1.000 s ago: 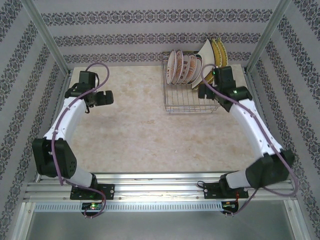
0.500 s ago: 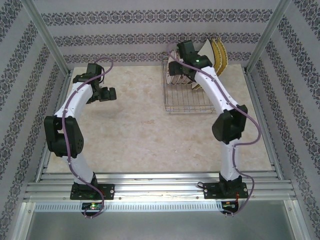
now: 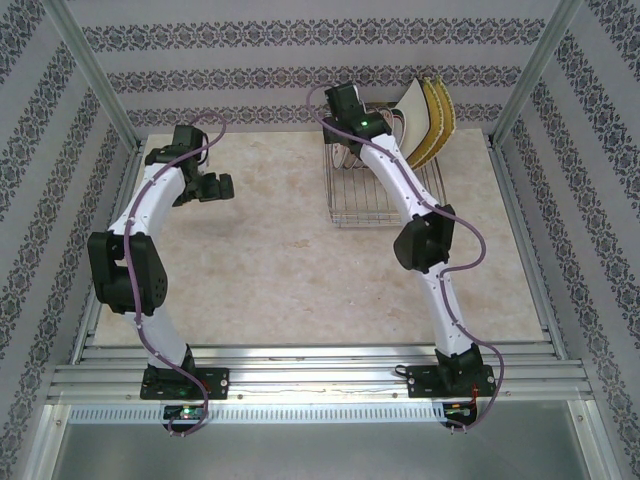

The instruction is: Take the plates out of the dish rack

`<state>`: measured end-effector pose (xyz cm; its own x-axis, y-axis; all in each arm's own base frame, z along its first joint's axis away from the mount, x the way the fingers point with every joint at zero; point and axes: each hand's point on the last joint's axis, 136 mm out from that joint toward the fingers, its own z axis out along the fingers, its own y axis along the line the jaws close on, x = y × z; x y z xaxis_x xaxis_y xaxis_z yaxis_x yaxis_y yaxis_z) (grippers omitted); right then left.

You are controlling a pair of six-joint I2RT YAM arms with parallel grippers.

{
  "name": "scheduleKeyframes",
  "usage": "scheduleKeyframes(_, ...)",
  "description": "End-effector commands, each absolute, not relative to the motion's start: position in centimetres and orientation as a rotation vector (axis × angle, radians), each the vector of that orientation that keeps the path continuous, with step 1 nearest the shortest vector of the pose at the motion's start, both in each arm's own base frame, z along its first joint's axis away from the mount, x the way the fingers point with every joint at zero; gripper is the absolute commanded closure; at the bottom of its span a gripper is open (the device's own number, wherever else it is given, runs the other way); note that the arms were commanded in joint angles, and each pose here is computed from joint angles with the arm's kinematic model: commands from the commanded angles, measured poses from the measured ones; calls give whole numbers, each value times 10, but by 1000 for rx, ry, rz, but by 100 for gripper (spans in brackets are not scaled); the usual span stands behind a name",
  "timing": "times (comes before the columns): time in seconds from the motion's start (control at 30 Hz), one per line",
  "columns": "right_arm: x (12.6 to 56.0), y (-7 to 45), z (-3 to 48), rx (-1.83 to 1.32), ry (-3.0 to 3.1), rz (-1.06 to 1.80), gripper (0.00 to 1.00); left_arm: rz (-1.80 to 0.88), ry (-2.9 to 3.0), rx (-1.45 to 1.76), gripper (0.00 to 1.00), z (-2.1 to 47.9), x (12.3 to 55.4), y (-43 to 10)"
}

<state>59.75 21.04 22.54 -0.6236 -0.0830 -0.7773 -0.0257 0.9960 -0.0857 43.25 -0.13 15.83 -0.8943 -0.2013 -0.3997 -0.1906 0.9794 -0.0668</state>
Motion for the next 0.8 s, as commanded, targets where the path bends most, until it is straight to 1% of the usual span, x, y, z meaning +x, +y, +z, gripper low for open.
scheduleKeyframes(0.0, 610, 209, 233, -24, 2168, -144, 30, -12, 2727, -256, 1, 166, 432, 5)
scheduleKeyframes(0.23, 624, 214, 218, -18, 2148, -155, 33, -2, 2737, -240, 1, 166, 429, 6)
scheduleKeyframes(0.37, 630, 218, 205, -19, 2147, -143, 37, -12, 2742, -239, 1, 163, 428, 4)
scheduleKeyframes(0.43, 633, 220, 201, -21, 2144, -130, 40, -14, 2744, -240, 1, 162, 427, 4)
scheduleKeyframes(0.53, 636, 222, 199, -20, 2136, -119, 48, -14, 2745, -239, 1, 162, 427, 4)
scheduleKeyframes(0.6, 638, 223, 199, -20, 2131, -113, 51, -13, 2743, -239, 1, 163, 427, 4)
scheduleKeyframes(0.7, 640, 222, 198, -14, 2130, -103, 59, -13, 2741, -239, 1, 164, 427, 4)
scheduleKeyframes(0.77, 640, 222, 196, -12, 2133, -96, 66, -11, 2741, -239, 1, 164, 426, 5)
